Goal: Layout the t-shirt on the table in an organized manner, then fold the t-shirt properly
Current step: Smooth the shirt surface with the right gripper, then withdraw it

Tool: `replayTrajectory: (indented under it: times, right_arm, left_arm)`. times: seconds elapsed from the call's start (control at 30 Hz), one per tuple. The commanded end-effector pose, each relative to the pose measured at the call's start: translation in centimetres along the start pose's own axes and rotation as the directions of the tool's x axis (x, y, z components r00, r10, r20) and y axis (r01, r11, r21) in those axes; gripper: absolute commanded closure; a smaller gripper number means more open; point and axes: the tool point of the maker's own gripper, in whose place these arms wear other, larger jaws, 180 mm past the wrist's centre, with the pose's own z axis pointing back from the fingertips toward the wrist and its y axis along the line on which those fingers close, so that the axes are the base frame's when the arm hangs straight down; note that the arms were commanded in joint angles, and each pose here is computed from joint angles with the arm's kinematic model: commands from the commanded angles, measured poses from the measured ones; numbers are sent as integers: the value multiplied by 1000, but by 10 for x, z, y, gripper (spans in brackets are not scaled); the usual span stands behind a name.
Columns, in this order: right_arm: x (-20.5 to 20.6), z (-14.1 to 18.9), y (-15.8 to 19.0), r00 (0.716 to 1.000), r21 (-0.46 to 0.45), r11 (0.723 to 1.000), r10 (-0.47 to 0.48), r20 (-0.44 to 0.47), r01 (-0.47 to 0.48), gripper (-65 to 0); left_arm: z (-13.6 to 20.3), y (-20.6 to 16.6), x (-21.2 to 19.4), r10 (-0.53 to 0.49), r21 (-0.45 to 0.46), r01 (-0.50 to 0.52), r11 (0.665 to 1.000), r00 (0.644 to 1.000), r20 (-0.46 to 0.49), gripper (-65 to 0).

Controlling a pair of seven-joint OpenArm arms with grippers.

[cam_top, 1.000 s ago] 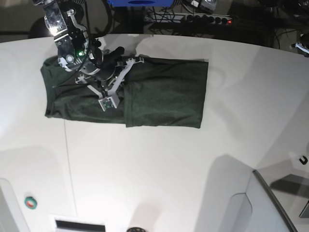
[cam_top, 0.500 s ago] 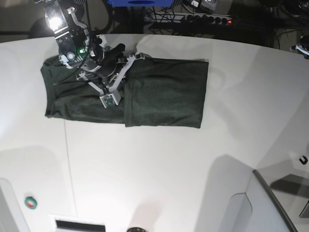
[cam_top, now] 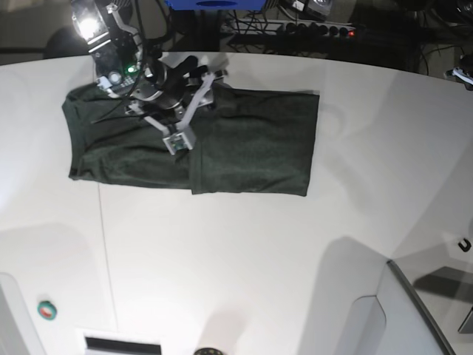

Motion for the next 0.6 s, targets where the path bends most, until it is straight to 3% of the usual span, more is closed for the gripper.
replayTrajectory:
  times: [0.0,0.1,0.2,0.43,0.5,0.57]
  right_arm:
    - [10,3,8,999,21,1000,10,36,-10,-209]
    - [9,2,17,999,42,999,30,30,-31,-3]
    - [2,-5,16,1000,39,999,24,8,-24,-41]
    - [-12,-19,3,998,17,1000,13,-54,-12,-39]
    - [2,-10,3,1000,16,1000,15,-5,-15,-39]
    - [20,13,-21,995,-39,998,-52,82,55,-48]
  left_arm:
    - [5,8,12,-17,17,16,1000,999,35,0]
    - [5,8,13,-16,16,15,1000,999,35,0]
    - [5,8,13,-16,16,15,1000,999,35,0]
    - [5,8,13,-15,15,14,1000,999,36,0]
    - [5,8,13,-15,15,14,1000,999,36,0]
    - [5,7,13,-16,14,15,1000,999,36,0]
